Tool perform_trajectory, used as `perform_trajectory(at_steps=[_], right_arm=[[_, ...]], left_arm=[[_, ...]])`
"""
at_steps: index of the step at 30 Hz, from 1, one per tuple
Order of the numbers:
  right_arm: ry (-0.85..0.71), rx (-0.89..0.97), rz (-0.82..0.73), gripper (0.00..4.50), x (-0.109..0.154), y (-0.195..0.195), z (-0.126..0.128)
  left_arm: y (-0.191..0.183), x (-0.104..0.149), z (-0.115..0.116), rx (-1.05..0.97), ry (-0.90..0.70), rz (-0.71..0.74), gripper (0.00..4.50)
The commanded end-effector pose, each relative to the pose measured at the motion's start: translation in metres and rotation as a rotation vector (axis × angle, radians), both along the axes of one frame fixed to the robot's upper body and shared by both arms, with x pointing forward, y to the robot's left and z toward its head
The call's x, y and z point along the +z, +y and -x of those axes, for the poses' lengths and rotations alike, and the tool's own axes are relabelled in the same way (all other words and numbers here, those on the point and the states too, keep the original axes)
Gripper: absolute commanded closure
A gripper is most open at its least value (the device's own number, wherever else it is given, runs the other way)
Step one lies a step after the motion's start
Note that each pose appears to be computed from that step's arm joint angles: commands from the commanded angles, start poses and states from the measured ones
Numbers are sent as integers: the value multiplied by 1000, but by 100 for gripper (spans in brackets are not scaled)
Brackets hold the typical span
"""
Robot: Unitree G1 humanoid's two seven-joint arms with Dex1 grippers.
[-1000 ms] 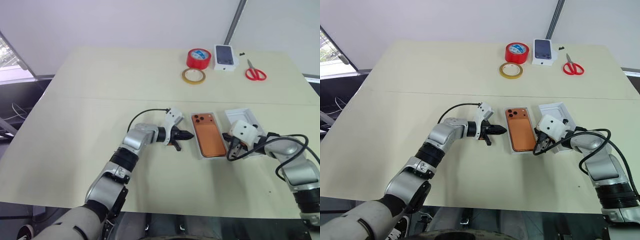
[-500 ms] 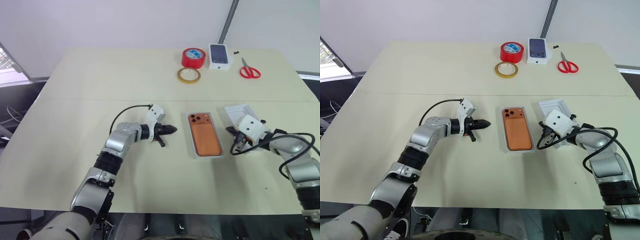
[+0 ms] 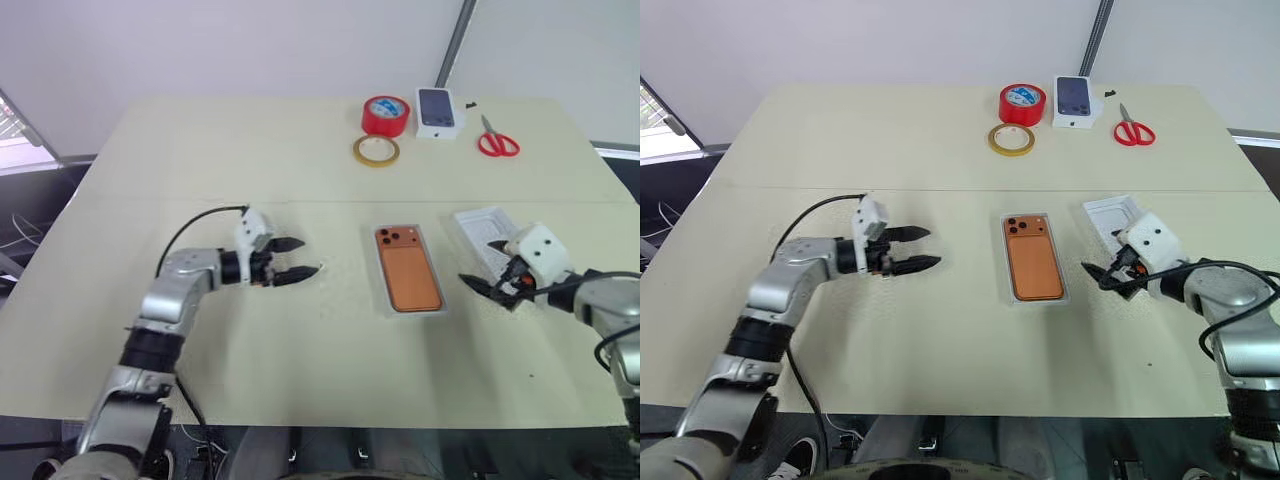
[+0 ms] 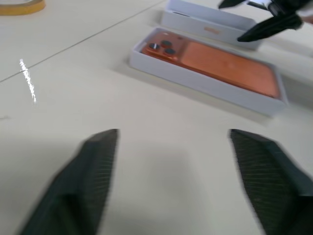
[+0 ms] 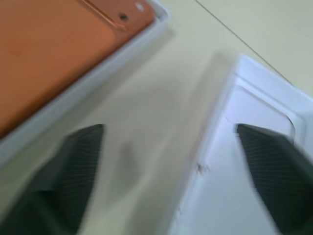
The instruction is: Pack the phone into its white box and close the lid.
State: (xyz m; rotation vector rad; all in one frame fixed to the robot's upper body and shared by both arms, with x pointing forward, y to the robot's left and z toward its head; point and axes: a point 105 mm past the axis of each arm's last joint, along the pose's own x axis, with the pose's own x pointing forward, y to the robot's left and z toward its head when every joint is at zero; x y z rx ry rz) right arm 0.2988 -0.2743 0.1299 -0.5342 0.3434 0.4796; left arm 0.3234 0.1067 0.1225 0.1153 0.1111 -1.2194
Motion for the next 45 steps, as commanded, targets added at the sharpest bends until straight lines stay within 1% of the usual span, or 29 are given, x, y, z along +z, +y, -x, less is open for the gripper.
perform_trajectory(at_steps=[1, 2, 5, 8, 11, 15, 19, 25, 28, 31, 35, 37, 38, 39, 42, 45], right_arm=[[-35, -71, -10, 0, 16, 0, -4], [-31, -82, -5, 0, 16, 1, -6], [37, -162, -37, 0, 11, -3, -14], [187, -203, -69, 0, 1, -3, -13], [261, -176, -70, 0, 4, 4, -11], [383, -206, -92, 0, 8, 6, -8], [446, -232, -75, 0, 6, 4, -6], [526, -266, -105, 0, -3, 5, -2], [538, -260, -92, 0, -4, 8, -2], [529, -278, -76, 73, -5, 6, -6], [534, -327, -56, 277, -17, -1, -7], [523, -347, -60, 373, -19, -1, -9], [521, -355, -66, 430, -19, -1, -10], [521, -364, -75, 447, -20, -1, -10], [531, -373, -133, 447, -22, 1, -10], [506, -366, -212, 447, -14, 7, -14]], left_arm=[[1, 29, 12, -81, -148, 63, 4], [2, 31, 13, -89, -151, 73, 4], [8, 35, 22, -140, -240, 70, 4], [8, 34, 30, -188, -287, 53, 4], [6, 32, 33, -209, -298, 45, 4], [2, 29, 33, -188, -305, 68, 4], [-4, 27, 34, -169, -298, 92, 4], [-10, 23, 38, -140, -289, 113, 4], [-11, 22, 38, -121, -287, 122, 4], [-12, 21, 38, -108, -284, 128, 0], [-14, 20, 38, -96, -284, 126, 0], [-14, 20, 38, -89, -282, 123, 0], [-14, 20, 38, -87, -284, 120, 0], [-14, 19, 37, -84, -285, 119, 0], [-12, 20, 35, -75, -280, 114, 0], [-11, 22, 32, -66, -276, 118, 0]])
